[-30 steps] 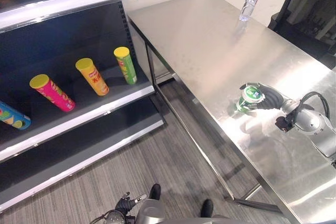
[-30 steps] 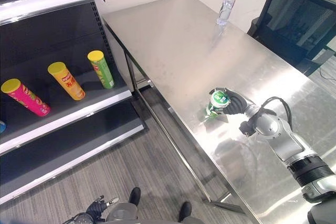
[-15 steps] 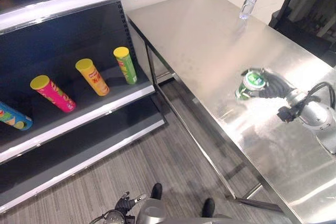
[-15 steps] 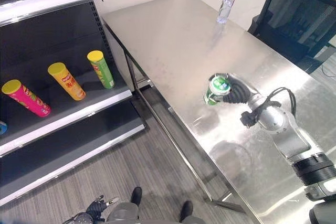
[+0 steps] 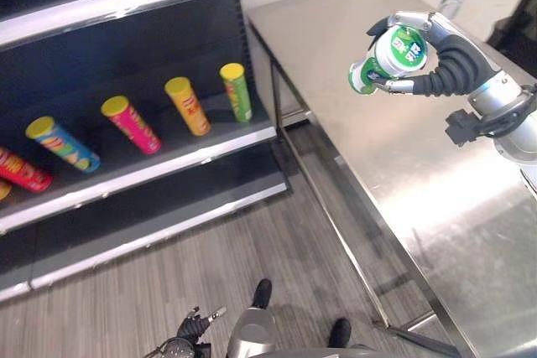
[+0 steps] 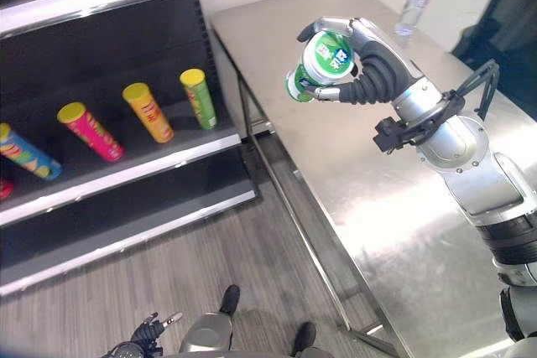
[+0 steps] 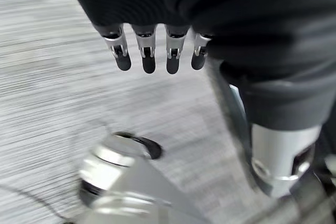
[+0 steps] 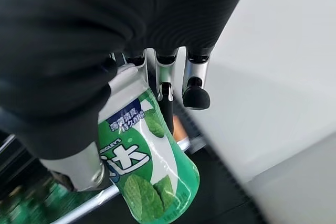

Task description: Put the goods on the table back onto the shelves and tidy them up.

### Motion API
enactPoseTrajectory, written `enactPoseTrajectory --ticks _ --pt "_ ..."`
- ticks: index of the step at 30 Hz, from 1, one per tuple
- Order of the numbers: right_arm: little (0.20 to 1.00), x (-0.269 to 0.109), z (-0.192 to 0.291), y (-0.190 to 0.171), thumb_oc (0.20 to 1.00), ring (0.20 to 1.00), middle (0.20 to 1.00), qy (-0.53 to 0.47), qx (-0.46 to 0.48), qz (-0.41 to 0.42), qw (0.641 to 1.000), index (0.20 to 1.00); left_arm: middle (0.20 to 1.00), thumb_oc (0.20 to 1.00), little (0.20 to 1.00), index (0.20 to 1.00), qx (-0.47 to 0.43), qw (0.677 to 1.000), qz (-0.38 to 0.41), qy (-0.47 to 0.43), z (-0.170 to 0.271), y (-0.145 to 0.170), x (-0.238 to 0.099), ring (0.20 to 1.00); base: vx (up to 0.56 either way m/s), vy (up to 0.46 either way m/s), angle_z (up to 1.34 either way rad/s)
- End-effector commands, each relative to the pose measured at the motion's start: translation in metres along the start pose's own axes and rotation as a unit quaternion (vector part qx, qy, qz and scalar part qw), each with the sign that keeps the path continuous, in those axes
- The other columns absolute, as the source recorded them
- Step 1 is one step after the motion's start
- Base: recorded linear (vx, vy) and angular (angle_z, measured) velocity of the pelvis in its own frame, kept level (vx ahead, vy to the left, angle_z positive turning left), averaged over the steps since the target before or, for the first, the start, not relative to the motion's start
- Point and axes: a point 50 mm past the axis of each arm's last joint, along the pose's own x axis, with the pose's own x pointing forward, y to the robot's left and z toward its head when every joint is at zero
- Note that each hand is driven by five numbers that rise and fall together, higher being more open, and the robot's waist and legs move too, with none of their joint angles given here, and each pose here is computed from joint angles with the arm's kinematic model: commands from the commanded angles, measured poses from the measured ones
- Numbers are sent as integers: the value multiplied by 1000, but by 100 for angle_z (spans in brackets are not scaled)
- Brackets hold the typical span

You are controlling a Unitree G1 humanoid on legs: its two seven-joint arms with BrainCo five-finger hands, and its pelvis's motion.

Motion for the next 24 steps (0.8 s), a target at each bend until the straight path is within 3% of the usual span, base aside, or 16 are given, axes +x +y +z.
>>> enactPoseTrajectory --ticks 1,8,16,24 --pt "200 8 24 -15 200 200 200 -69 -30 -34 997 200 1000 1000 1000 1000 22 999 11 -25 12 11 2 1000 -93 214 69" --pt "200 -2 23 -31 200 200 200 -51 -80 -26 995 200 1000 1000 1000 1000 47 997 10 -61 32 9 4 1000 -65 291 66" --pt "200 12 34 -37 200 200 200 -85 -92 -57 990 200 1000 1000 1000 1000 64 993 57 -77 52 40 7 1000 -51 314 29" --pt "200 15 38 -49 200 200 200 -87 -100 -58 990 200 1000 1000 1000 1000 92 991 59 -81 61 50 8 1000 40 142 12"
